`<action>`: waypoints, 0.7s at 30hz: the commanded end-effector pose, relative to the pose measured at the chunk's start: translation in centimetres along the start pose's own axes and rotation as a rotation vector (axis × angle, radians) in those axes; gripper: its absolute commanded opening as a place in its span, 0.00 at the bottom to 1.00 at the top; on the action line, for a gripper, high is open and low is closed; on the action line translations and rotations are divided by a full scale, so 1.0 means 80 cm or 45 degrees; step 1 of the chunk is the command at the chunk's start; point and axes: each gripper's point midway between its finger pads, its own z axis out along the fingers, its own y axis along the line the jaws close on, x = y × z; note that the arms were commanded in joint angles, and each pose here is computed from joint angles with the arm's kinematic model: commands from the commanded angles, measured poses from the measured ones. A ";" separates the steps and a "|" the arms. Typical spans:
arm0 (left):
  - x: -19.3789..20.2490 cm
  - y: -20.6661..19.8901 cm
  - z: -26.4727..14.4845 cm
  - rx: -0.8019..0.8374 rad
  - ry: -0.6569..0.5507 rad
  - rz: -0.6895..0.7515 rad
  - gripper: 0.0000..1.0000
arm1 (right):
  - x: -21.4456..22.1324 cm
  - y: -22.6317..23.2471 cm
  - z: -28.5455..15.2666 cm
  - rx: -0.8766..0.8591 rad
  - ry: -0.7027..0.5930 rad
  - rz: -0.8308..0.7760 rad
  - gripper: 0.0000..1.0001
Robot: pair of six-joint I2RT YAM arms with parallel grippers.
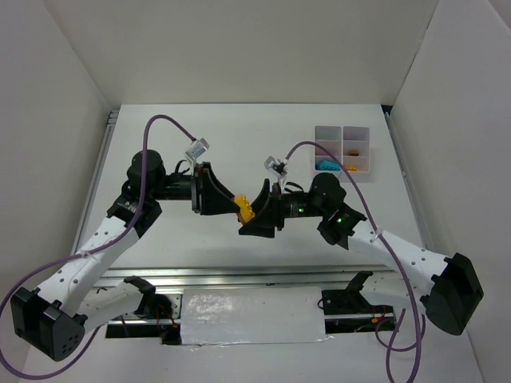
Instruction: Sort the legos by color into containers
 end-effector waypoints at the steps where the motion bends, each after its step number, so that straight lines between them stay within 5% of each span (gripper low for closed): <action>1: -0.027 -0.033 -0.003 0.066 -0.064 0.189 0.00 | 0.008 0.001 0.003 0.030 0.074 -0.055 0.69; 5: -0.019 -0.031 -0.004 0.084 -0.031 0.191 0.00 | -0.001 -0.004 -0.001 0.102 0.074 -0.118 0.71; 10: -0.011 -0.028 -0.004 0.087 0.005 0.187 0.00 | -0.005 -0.008 -0.009 0.186 0.120 -0.166 0.88; 21: 0.005 -0.048 -0.014 0.138 0.067 0.272 0.00 | -0.009 0.033 -0.012 0.026 0.259 -0.233 0.66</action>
